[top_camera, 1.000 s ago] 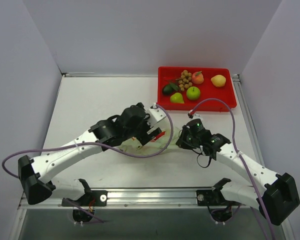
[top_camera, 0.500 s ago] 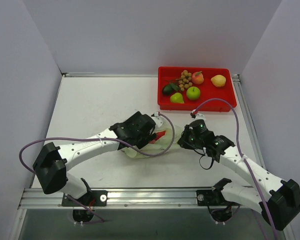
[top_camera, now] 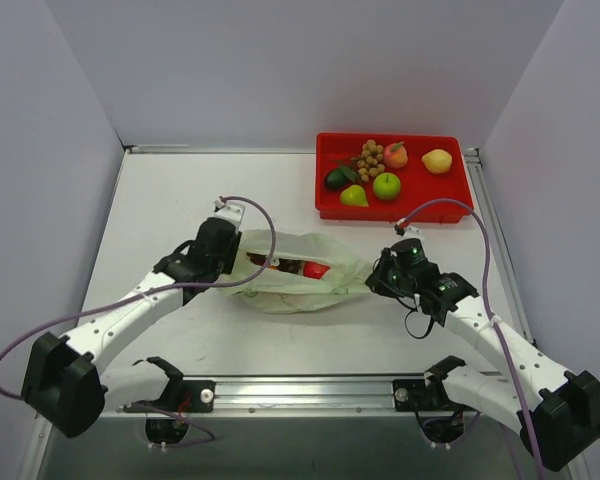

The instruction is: Untie the knot of the plastic bag and take out the fruit

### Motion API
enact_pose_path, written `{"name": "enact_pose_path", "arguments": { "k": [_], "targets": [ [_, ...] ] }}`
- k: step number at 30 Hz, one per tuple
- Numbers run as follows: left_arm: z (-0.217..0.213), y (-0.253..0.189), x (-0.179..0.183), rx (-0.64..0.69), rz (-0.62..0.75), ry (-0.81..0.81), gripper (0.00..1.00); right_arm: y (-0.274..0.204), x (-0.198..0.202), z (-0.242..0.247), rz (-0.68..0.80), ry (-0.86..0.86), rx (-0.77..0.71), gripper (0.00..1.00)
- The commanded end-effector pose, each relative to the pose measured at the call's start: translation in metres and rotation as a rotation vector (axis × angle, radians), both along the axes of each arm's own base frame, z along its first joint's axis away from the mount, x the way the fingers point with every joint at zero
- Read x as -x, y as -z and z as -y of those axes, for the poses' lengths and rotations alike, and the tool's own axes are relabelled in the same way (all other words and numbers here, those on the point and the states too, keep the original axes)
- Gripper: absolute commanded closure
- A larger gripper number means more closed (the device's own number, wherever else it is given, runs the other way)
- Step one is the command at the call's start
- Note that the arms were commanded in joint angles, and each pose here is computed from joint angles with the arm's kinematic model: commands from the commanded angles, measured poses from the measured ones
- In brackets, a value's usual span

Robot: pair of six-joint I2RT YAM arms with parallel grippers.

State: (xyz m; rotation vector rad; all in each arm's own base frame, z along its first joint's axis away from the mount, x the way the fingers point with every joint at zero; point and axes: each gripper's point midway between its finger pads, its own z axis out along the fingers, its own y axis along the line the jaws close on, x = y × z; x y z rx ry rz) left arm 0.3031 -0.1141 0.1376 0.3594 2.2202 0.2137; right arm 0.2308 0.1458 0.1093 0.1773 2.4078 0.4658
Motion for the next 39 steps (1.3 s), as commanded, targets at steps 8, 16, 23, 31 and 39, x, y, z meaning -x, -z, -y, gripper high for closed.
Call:
{"name": "enact_pose_path", "arguments": {
  "k": [8, 16, 23, 31, 39],
  "targets": [
    [0.026, -0.007, 0.021, 0.518, -0.002, 0.089, 1.0, -0.016, -0.001, 0.022, 0.028, -0.041, 0.123, 0.8],
    [0.035, -0.019, 0.03, 0.592, 0.023, 0.134, 1.0, -0.11, 0.003, -0.005, 0.173, -0.284, 0.14, 0.19],
    [0.038, -0.021, 0.032, 0.609, -0.006, 0.129, 1.0, -0.172, 0.002, -0.067, 0.309, -0.515, 0.168, 0.24],
    [0.04, -0.023, 0.033, 0.632, -0.008, 0.126, 1.0, -0.1, 0.004, -0.172, 0.173, -0.766, 0.198, 0.45],
    [0.033, -0.02, 0.031, 0.612, -0.005, 0.086, 1.0, 0.004, 0.09, -0.21, -0.057, -1.204, 0.314, 0.48]
  ]
}}
